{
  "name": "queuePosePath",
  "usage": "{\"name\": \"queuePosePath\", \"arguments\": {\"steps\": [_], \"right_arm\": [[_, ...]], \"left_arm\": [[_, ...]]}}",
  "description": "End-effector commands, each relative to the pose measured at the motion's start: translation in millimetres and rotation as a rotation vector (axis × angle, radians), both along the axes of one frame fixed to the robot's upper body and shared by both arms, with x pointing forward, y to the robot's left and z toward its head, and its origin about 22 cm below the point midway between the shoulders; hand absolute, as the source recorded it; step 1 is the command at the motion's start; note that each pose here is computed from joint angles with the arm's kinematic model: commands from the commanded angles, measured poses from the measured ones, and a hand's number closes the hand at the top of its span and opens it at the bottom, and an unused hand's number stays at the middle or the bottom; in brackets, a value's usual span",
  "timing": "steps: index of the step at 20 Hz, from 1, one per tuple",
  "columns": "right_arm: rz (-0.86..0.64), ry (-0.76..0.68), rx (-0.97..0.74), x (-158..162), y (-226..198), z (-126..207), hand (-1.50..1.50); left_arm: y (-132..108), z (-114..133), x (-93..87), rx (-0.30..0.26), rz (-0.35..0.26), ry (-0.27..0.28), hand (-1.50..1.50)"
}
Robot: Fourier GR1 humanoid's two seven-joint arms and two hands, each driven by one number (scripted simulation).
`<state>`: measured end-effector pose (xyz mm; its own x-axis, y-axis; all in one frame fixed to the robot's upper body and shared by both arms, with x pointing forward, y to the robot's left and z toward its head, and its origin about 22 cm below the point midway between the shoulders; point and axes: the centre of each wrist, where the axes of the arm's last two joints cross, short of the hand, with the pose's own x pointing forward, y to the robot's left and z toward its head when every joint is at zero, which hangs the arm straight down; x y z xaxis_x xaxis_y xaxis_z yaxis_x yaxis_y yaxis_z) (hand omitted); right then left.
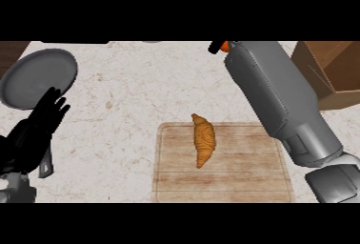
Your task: Pick the squash from the cutting board and place it in the cardboard box
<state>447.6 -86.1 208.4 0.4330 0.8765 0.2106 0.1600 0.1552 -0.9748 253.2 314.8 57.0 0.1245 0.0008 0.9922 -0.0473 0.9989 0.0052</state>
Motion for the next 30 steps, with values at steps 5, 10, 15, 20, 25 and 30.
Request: {"name": "queuePosePath", "arguments": {"steps": [5, 10, 15, 20, 25, 30], "right_arm": [[-0.198, -0.207, -0.038, 0.5, -6.1, 73.4, 1.5], [-0.297, -0.237, -0.052, 8.6, -55.1, 82.3, 1.5], [-0.311, -0.168, -0.077, 18.7, -101.5, 76.2, 1.5], [-0.285, -0.166, -0.097, 12.3, -113.7, 52.8, 1.5], [-0.279, -0.201, -0.068, 14.3, -145.2, 44.2, 1.5], [-0.281, -0.17, -0.04, 12.0, -182.4, -8.8, 1.5]], "left_arm": [[-8.6, -11.9, -7.9, 0.007, 0.012, -0.01, 0.0], [7.8, -10.0, -7.7, 0.007, 0.005, -0.005, 0.0], [16.6, -4.3, -3.8, -0.01, 0.0, -0.006, 0.0], [-2.6, -7.0, 2.0, 0.0, 0.004, -0.009, 0.0], [-3.4, 11.6, 5.7, -0.014, 0.007, -0.007, 0.0], [10.5, 7.4, -8.3, 0.017, -0.006, -0.014, 0.0]]}}
